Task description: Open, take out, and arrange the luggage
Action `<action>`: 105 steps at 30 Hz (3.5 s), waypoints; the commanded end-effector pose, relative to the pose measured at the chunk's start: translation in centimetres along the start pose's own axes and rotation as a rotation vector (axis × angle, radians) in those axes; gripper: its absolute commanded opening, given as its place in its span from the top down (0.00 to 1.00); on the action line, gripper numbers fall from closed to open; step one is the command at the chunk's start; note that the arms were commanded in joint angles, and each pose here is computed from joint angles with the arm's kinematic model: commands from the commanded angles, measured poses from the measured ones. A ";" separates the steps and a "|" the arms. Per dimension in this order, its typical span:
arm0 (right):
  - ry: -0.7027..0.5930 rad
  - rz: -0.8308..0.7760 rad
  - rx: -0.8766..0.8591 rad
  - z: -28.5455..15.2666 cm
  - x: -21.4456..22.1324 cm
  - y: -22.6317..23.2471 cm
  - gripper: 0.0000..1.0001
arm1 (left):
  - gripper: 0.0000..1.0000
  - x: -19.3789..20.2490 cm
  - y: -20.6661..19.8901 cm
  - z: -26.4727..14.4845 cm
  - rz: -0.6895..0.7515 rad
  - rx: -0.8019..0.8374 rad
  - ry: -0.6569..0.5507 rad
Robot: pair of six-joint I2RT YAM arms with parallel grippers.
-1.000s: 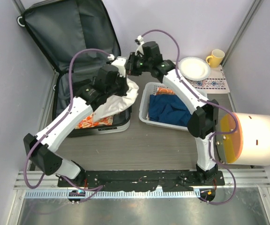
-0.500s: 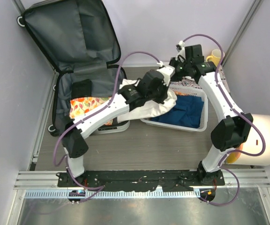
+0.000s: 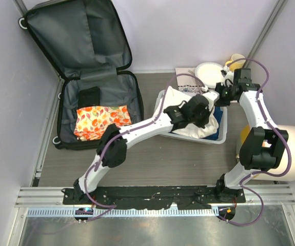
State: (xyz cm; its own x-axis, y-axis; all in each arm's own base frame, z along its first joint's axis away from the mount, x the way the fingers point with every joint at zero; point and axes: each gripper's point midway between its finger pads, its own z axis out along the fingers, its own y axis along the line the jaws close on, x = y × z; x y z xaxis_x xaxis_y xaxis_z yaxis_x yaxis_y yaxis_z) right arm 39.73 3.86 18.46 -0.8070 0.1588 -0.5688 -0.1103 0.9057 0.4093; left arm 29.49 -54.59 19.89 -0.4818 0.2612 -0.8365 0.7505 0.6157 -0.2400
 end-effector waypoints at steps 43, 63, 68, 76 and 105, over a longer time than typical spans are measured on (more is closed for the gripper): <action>-0.208 -0.284 -0.156 6.0 -7.2 19.6 0.14 | 0.10 13.0 29.1 -23.7 0.392 -0.196 0.359; -0.179 -0.271 -0.196 6.9 -6.6 20.4 0.15 | 0.46 16.8 33.5 -18.9 0.604 -0.003 0.542; -0.172 -0.265 -0.226 7.3 -6.3 21.6 0.15 | 0.90 14.2 32.4 -20.4 0.572 0.012 0.455; -0.134 -0.264 -0.301 8.0 -4.9 24.4 0.15 | 1.00 11.1 33.1 -22.7 0.446 -0.052 0.326; -0.092 -0.284 -0.297 9.9 -3.2 25.2 0.15 | 0.27 21.8 33.4 -21.7 0.502 0.059 0.585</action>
State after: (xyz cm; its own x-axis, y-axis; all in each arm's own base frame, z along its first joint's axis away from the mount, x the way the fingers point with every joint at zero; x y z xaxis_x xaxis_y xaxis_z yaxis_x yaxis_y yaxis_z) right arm 44.17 29.68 21.13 -0.7216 -0.0535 -0.6902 -0.4650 0.7760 0.4260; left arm 33.35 -12.40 5.34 -0.2500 0.8420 -0.4781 0.9529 0.3014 0.0325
